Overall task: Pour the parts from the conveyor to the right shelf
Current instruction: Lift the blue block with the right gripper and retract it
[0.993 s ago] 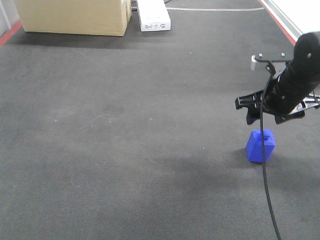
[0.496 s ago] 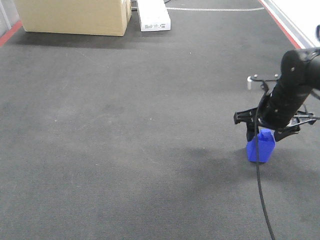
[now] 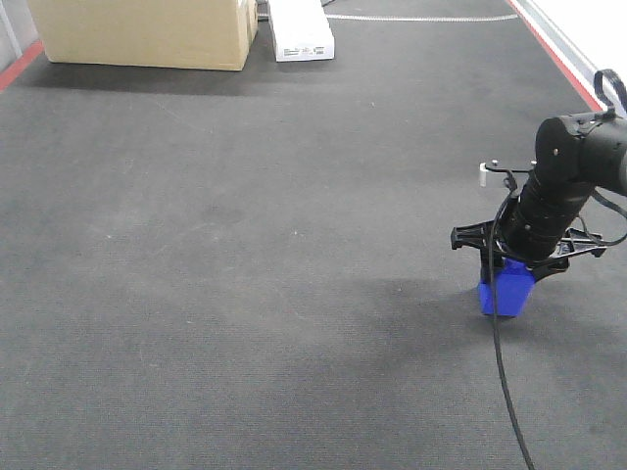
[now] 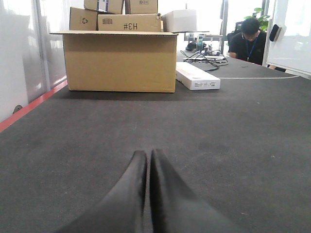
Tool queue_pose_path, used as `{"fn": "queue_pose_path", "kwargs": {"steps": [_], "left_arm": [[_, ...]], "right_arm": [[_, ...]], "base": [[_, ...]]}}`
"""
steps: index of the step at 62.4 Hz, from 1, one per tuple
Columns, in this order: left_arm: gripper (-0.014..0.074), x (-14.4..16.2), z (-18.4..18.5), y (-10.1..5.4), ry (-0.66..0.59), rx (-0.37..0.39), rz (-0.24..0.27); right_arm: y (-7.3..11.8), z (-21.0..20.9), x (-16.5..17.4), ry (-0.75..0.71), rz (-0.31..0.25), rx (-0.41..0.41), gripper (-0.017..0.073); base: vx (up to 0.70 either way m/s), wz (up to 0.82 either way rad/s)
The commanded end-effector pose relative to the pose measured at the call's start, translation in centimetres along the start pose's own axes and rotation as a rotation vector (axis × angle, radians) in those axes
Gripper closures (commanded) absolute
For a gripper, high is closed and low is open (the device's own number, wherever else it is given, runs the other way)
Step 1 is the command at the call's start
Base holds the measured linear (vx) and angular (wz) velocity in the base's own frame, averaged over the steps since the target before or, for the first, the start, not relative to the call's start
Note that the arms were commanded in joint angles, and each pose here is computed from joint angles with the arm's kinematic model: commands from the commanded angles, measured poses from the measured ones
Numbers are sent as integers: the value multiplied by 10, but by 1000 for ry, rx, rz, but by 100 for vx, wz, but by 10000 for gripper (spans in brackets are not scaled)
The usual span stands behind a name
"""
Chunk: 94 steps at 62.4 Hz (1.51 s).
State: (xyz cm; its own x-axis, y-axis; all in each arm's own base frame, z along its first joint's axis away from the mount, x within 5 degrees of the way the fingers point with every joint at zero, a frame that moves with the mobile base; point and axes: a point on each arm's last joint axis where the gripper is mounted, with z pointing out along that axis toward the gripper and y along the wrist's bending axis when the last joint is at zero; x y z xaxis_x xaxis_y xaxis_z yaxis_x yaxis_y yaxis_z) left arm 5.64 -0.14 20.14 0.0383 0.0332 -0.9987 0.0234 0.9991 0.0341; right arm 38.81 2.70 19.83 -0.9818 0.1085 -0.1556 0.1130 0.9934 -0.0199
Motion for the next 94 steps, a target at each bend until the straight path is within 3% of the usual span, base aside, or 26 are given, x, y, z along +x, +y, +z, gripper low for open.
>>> {"fn": "queue_pose_path", "kwargs": {"steps": [1,6,21,33,55,72,94], "left_arm": [[599,3,0,0,-59,0,-9],[599,3,0,0,-59,0,-9],[599,3,0,0,-59,0,-9],[599,3,0,0,-59,0,-9],[599,3,0,0,-59,0,-9],[599,3,0,0,-59,0,-9],[599,3,0,0,-59,0,-9]], "right_arm": [[-5,-28,-7,-111,3,5,458],[-6,-36,-7,-137,-1,9,576],[-11,-75,21,-316,1,-41,569],[-21,-117,72,-484,-68,-67,567],[-43,-171,179,-792,-98,-96,567],[-55,-181,246,-980,-87,-126,567],[-61,-163,314,-1290,-181,-167,566]], "base": [[0,0],[0,0],[0,0],[0,0],[0,0],[0,0],[0,0]]}}
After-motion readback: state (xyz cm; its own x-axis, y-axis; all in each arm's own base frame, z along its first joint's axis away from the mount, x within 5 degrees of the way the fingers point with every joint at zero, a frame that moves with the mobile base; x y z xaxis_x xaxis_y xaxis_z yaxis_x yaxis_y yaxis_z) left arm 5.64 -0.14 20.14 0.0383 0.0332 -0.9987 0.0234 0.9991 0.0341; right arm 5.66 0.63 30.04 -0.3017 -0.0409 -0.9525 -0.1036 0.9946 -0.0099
